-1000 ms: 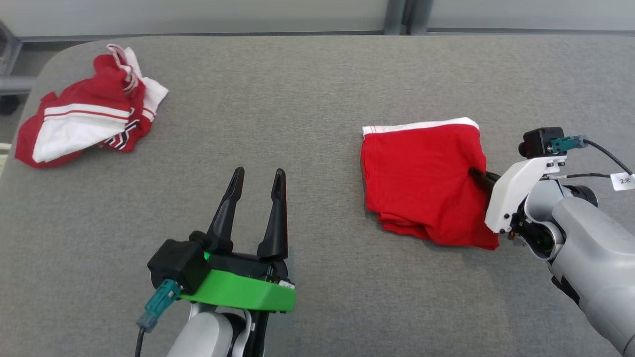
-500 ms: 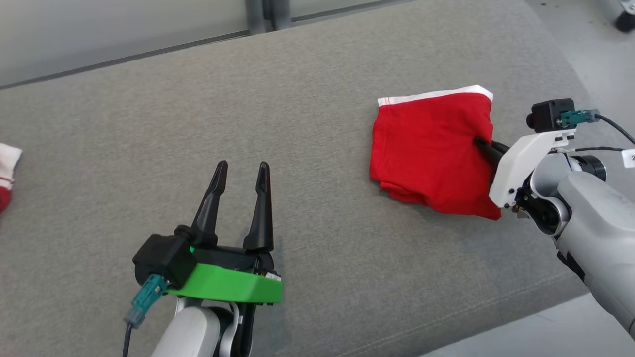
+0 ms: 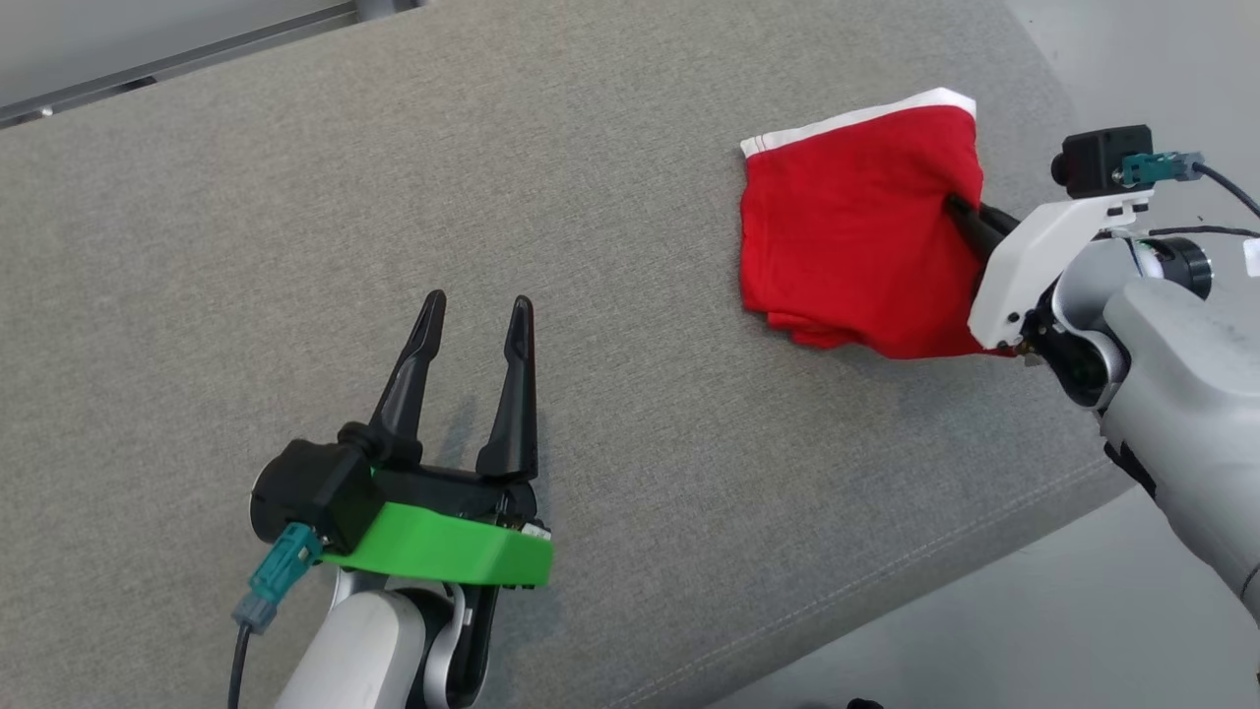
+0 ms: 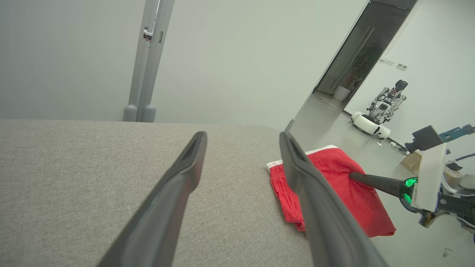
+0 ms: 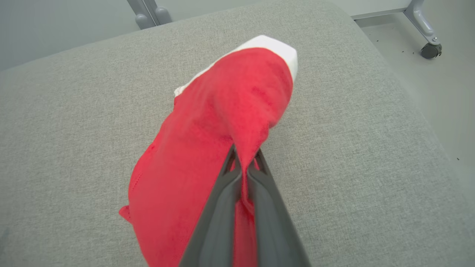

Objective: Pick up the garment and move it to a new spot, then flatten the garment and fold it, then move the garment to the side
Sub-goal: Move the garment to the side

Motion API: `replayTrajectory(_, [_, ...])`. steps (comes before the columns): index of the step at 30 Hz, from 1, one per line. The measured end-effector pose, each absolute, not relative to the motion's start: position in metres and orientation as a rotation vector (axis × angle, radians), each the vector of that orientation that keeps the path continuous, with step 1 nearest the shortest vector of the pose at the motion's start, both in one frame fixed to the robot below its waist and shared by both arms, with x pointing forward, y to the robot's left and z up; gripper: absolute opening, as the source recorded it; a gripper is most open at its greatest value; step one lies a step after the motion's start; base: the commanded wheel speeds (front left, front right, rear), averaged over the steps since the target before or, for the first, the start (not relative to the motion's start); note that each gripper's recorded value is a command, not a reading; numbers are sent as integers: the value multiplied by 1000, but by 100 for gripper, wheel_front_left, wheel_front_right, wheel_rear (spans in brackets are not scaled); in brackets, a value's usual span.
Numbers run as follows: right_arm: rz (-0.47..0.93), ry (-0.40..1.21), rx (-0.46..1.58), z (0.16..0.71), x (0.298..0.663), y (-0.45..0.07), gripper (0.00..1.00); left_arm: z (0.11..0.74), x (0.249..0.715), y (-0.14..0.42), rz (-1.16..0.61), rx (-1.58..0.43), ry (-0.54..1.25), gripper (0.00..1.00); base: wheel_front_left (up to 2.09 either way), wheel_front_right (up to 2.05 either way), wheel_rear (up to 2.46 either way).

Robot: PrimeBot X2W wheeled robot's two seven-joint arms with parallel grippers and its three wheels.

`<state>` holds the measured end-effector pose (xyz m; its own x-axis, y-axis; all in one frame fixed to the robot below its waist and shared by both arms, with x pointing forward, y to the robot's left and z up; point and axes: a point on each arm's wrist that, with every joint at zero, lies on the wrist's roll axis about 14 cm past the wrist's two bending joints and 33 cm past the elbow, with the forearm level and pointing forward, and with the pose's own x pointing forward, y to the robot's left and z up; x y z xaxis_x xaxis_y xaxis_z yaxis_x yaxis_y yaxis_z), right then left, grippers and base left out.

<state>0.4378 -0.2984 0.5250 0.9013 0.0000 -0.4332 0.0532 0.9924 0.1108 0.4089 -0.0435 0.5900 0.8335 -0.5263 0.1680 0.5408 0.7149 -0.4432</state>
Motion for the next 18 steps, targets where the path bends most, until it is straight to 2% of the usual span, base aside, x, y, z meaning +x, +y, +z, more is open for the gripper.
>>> replayTrajectory(7, [-34, 410, 27, 534, 465, -312, 0, 595, 416, -26, -550, -487, -59, 100, 0, 0, 0])
replayTrajectory(18, [-129, 391, -91, 526, 495, -357, 0, 579, 435, -2, -488, -450, -40, 100, 0, 0, 0])
